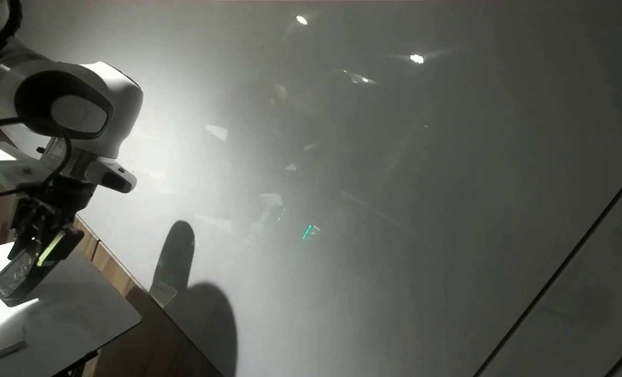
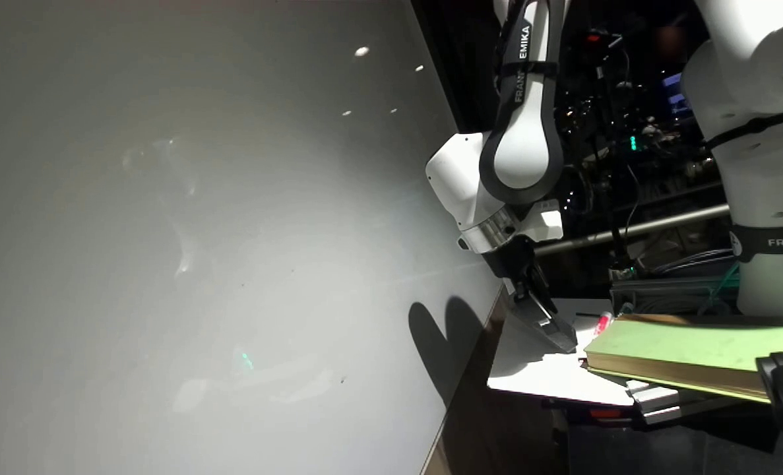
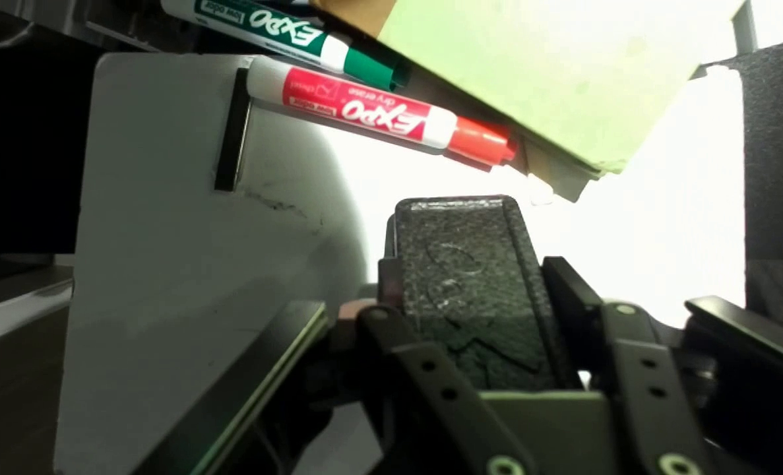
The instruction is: Use the duster to erase the writings on the whiteboard
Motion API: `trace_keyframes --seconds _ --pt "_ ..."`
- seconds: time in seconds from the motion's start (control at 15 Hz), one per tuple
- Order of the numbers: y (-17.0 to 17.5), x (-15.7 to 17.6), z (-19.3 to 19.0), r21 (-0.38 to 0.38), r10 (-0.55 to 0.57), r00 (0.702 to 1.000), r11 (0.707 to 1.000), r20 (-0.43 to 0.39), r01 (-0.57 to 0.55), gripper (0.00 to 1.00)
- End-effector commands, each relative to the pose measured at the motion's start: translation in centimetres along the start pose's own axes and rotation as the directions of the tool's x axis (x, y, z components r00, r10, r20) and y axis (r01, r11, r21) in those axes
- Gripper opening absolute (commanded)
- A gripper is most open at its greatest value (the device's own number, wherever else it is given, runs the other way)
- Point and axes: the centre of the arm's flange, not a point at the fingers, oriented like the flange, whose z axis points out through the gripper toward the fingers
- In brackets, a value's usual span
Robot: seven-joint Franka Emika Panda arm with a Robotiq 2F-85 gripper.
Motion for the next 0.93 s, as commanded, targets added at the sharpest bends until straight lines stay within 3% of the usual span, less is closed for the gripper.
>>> trace_keyframes --seconds 0.0,0.2,0.33,0.4,0.6,0.87 --pt "-0.52 0.46 0.74 0.001 -0.002 1.0 1.0 -0.002 0.002 0.29" --pt "-0.35 0.55 0.3 0.004 0.004 1.0 1.0 -0.011 -0.004 0.29" --pt "-0.29 0.59 0.18 0.003 0.005 1.0 1.0 -0.014 -0.005 0.81" --pt "-0.26 0.68 0.11 0.004 0.006 1.0 1.0 -0.015 -0.006 0.81" --pt "-0.21 0.84 0.12 0.005 0.008 1.0 1.0 -0.016 -0.008 0.98" --pt "-0.14 0.99 0.17 0.006 0.008 1.0 1.0 -0.015 -0.008 1.0"
